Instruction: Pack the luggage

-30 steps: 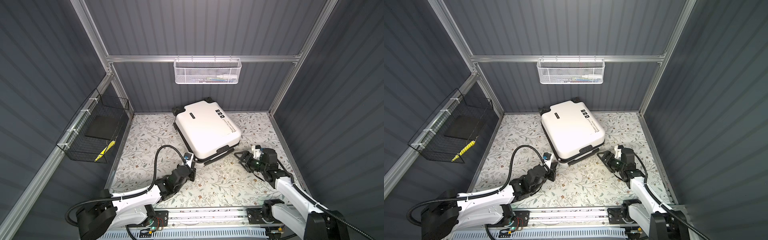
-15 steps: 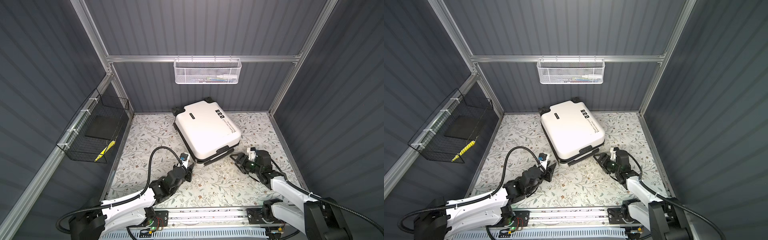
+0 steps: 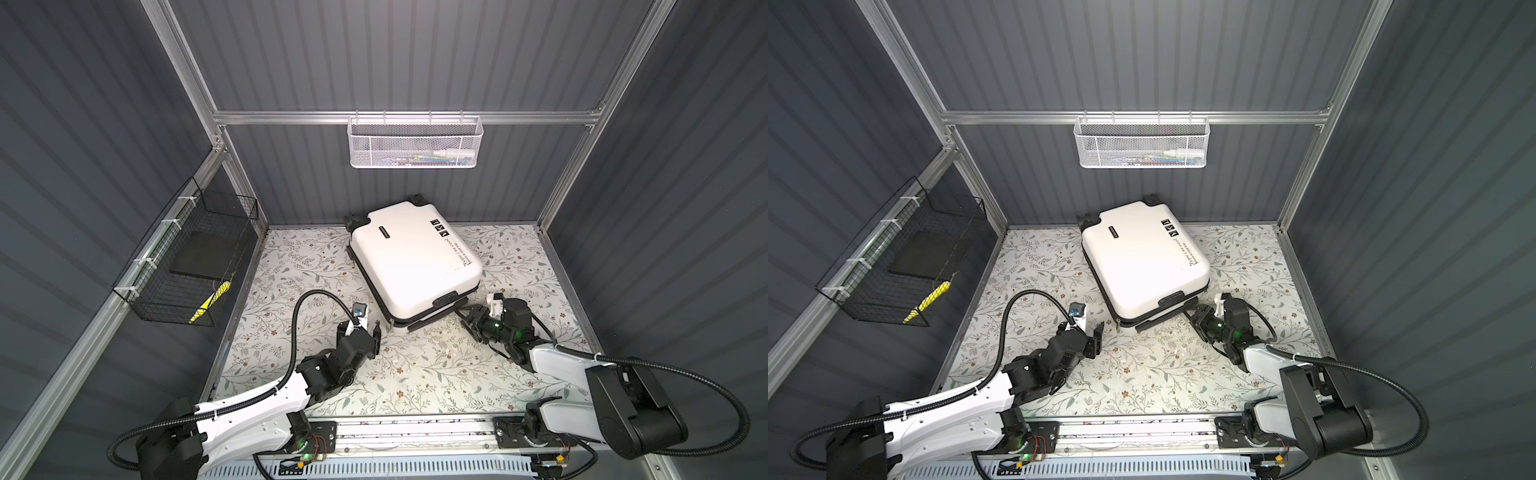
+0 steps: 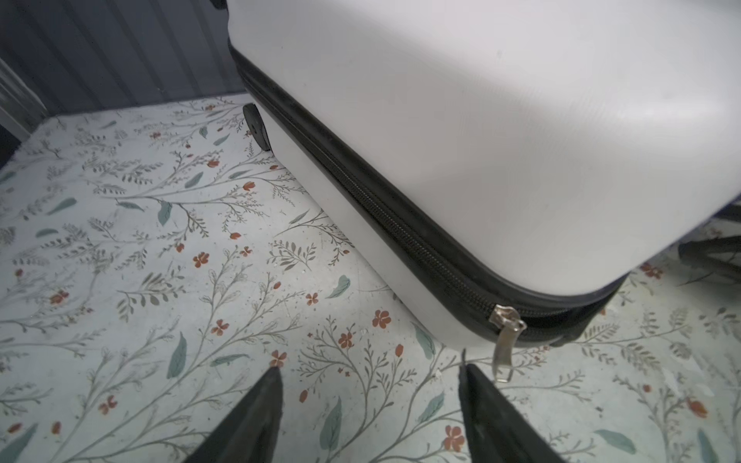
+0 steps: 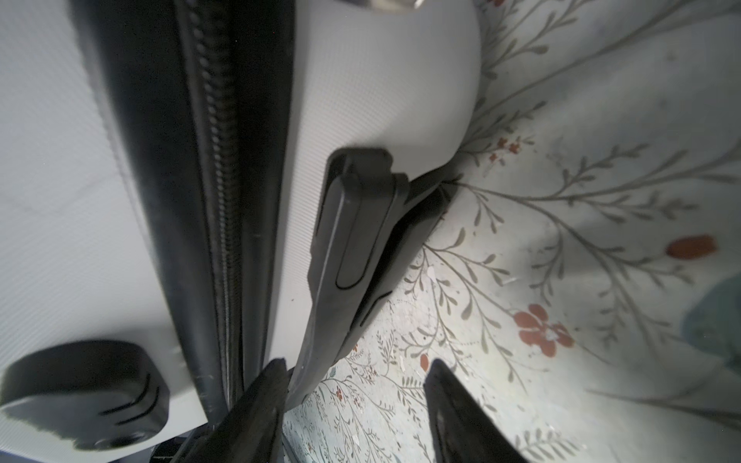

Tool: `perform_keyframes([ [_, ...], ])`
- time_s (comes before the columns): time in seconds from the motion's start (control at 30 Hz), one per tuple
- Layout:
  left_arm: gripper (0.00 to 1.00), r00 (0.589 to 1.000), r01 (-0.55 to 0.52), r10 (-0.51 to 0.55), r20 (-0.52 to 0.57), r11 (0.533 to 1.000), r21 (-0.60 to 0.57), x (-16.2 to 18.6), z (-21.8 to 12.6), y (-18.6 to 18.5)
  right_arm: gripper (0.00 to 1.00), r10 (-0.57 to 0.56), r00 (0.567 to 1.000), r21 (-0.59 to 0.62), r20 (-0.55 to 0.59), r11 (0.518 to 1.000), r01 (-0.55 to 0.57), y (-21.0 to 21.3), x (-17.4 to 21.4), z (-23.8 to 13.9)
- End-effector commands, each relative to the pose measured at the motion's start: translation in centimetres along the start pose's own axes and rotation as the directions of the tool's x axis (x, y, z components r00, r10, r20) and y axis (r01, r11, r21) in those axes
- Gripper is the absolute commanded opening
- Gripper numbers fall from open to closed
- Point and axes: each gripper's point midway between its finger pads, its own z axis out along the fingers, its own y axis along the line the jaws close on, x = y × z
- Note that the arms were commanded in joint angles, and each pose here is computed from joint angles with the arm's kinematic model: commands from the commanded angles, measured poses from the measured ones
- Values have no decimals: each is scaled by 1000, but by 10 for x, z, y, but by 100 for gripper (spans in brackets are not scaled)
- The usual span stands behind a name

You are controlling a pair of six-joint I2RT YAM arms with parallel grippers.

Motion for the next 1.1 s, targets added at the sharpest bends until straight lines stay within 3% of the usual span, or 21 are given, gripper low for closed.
perform_keyframes([
  [0.0,87,1000,24,-24,-10,1000,19,0,0,-4,56,2,1000,-36,18,999,-2,5,-3,3],
  [0.23,99,999,29,-28,-16,996,85,4,-2,-13,55,4,1000,-41,26,999,-3,6,-8,12],
  [0.77,100,999,7,0,-43,987,163,14,-1,-26,52,-6,1000,-56,12,998,7,12,-12,29],
  [1.07,100,996,-23,38,-75,980,196,25,4,-35,30,-9,1000,-58,-1,998,9,12,-10,33],
])
